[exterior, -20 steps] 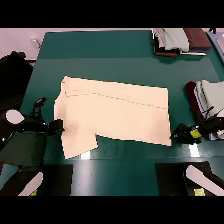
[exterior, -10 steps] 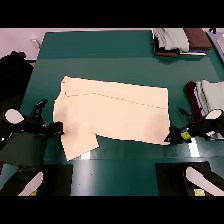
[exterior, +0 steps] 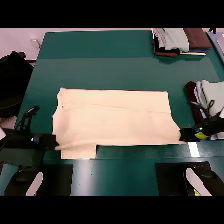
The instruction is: Fold the shirts.
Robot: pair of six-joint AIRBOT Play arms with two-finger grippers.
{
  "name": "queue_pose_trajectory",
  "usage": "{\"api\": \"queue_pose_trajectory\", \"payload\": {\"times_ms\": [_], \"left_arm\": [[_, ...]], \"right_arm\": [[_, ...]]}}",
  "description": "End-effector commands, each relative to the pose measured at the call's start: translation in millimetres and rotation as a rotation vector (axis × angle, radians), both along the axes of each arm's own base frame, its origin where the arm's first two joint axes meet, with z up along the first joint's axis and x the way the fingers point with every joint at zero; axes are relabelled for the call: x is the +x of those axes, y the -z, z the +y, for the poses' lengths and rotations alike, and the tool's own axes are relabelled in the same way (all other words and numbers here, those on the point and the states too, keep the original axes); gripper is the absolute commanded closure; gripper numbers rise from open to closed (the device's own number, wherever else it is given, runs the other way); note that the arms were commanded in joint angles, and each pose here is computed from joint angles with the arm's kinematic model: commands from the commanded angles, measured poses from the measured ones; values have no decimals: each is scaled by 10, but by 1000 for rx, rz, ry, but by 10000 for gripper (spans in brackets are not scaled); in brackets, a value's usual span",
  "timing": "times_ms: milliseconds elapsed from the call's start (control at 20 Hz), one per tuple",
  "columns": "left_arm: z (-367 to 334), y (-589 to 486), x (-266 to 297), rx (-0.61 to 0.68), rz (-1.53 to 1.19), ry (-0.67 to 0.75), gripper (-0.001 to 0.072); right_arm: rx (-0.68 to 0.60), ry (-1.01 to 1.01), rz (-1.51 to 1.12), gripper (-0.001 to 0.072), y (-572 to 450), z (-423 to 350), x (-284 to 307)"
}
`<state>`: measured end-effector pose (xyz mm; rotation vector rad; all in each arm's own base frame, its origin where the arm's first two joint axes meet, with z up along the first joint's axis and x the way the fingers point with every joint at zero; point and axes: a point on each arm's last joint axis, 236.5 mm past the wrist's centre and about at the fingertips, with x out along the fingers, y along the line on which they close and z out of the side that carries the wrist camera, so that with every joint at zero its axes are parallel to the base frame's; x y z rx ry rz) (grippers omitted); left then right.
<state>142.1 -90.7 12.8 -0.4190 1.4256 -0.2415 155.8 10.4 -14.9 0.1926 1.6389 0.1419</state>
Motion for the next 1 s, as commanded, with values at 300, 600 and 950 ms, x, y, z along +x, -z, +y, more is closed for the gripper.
{"api": "queue_pose_trajectory", "payload": {"times_ms": [300, 600, 950], "left_arm": [[78, 58, 726, 27, -137, 3, 687], [205, -146, 1993, 67, -264, 15, 685], [295, -34, 2542, 83, -315, -44, 167]], "right_arm": [[-99, -83, -104, 701, -206, -92, 706], [-67, -109, -81, 699, -124, 23, 1519], [85, -62, -148, 379, -26, 258, 2185]]}}
